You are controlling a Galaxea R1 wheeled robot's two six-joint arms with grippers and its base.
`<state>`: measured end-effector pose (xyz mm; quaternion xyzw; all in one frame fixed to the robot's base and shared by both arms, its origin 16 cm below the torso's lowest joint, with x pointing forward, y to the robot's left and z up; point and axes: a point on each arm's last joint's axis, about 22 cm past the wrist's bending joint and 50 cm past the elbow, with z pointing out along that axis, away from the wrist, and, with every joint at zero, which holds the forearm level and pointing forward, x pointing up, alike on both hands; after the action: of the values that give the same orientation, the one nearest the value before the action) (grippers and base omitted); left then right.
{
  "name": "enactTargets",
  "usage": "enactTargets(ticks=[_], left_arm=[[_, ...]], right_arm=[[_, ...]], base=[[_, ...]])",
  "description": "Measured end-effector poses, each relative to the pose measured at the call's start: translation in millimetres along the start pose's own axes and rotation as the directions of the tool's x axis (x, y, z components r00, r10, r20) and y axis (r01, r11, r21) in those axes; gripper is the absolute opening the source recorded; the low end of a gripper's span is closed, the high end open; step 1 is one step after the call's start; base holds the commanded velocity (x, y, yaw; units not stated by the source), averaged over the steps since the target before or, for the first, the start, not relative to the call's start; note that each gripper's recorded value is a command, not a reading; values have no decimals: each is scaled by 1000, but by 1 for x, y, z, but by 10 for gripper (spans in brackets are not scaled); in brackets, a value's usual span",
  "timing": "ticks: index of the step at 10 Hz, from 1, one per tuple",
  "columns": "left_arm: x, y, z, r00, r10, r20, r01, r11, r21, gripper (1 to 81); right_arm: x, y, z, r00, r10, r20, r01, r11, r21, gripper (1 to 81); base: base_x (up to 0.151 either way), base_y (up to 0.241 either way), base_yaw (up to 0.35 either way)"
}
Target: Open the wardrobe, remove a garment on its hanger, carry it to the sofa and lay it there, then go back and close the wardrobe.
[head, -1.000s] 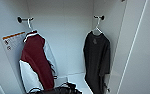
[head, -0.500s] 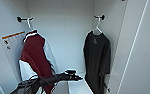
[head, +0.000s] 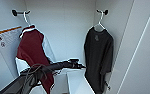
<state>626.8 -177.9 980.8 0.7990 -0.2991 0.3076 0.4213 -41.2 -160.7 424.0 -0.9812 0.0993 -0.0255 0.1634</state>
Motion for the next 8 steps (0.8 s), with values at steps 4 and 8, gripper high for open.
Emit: enactTargets(ticks=[4, 8], left_arm=[[104, 69, -22, 997, 26, -67, -30, 997, -65, 811], [166, 119, -38, 988, -75, -134, 56, 989, -139, 811]], right_arm=[[-1, 0, 0, 1000, 0, 1, 0, 1000, 0, 811], [0, -3, 1, 1000, 0, 1, 0, 1000, 3, 811]], base=[[0, 0, 0], [0, 0, 0]])
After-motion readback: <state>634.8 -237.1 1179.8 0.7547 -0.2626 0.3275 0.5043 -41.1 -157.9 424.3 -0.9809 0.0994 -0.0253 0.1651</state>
